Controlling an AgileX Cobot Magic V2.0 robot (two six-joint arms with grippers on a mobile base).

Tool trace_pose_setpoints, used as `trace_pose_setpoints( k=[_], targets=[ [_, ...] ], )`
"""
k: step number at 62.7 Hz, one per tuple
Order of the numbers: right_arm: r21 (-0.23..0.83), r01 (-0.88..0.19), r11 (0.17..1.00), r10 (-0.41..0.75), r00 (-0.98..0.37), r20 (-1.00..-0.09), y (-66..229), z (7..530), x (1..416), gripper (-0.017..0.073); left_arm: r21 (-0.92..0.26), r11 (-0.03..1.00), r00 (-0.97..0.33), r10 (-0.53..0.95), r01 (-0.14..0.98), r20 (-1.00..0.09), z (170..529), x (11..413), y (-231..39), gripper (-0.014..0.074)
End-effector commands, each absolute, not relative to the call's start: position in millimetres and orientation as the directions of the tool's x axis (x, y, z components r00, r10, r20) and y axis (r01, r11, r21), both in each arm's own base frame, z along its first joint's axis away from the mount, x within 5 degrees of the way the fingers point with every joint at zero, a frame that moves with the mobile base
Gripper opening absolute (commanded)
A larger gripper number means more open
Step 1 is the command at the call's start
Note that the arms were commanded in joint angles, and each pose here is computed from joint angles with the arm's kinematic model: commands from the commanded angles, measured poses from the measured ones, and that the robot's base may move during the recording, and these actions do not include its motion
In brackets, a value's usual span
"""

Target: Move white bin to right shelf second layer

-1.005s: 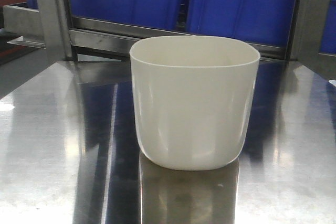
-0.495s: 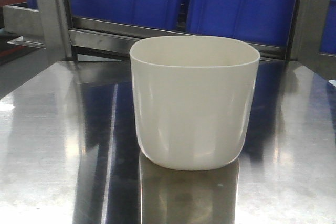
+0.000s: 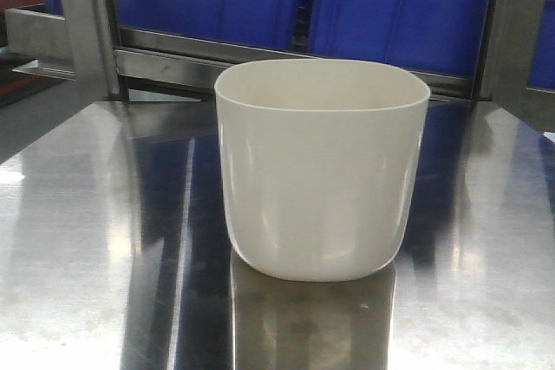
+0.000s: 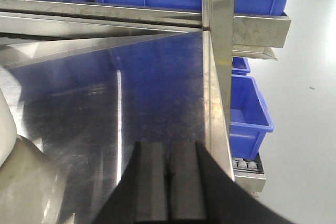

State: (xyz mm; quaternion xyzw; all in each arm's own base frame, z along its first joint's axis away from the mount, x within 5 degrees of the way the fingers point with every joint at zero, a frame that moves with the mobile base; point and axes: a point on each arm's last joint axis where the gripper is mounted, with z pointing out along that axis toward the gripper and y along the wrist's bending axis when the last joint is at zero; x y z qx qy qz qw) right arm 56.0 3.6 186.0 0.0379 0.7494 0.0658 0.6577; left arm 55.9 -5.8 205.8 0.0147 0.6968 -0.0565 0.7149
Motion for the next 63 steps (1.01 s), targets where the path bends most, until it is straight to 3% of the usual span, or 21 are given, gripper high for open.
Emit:
trace_pose_setpoints(
  k=[1, 34, 41, 48, 63],
  targets=[
    [0.136, -0.031, 0.99, 0.136, -0.009, -0.991, 2, 201, 55, 0.0055, -0.077, 0.992, 0.072, -0.085, 0.105, -0.994, 201, 57, -6, 0.0085],
    [0.154, -0.03, 0.988, 0.156, 0.072, -0.985, 1, 211, 57, 0.0055, -0.077, 0.992, 0.072, -0.085, 0.105, -0.994, 201, 57, -6, 0.0085],
    [0.175, -0.022, 0.984, 0.176, 0.012, -0.984, 1, 218, 65, 0.0055, -0.077, 0.992, 0.072, -0.085, 0.105, -0.994, 201, 57, -6, 0.0085],
    [0.175, -0.012, 0.984, 0.175, -0.036, -0.984, 1, 232, 76, 0.0055, -0.077, 0.992, 0.072, -0.085, 0.105, -0.994, 201, 57, -6, 0.0085],
    [0.175, -0.021, 0.984, 0.176, 0.02, -0.984, 2, 302, 100, 0.0055, -0.077, 0.992, 0.072, -0.085, 0.105, -0.994, 201, 57, -6, 0.0085]
  ],
)
